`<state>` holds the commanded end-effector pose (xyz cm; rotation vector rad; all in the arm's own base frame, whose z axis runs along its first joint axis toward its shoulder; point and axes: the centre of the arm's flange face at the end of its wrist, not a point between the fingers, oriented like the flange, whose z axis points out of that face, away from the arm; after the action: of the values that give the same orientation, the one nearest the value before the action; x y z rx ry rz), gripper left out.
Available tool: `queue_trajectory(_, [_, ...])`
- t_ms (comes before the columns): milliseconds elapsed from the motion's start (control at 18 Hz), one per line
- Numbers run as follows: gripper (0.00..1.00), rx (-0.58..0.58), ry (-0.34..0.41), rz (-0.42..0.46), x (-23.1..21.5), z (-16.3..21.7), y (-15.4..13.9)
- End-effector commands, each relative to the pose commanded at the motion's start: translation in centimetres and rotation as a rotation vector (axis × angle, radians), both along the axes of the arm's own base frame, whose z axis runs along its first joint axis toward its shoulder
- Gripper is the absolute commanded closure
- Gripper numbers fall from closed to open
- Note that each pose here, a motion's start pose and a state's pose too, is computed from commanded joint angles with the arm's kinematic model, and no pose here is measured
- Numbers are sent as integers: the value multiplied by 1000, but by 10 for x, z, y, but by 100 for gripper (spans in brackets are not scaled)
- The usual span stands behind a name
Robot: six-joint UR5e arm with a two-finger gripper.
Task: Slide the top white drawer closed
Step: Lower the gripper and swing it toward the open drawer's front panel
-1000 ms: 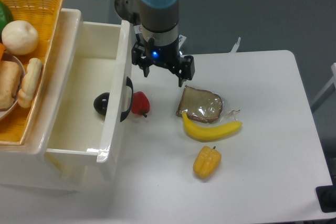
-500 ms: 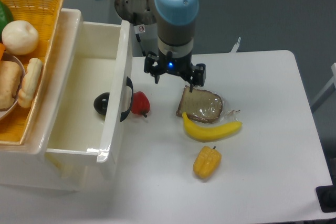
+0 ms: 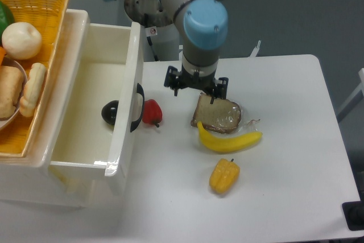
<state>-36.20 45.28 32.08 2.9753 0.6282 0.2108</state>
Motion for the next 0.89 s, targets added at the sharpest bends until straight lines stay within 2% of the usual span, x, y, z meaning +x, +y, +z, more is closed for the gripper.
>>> queue_trajectory(222, [0, 56, -61, 18, -1, -13, 10])
queue_trajectory(889, [0, 68, -98, -35, 29, -22, 32])
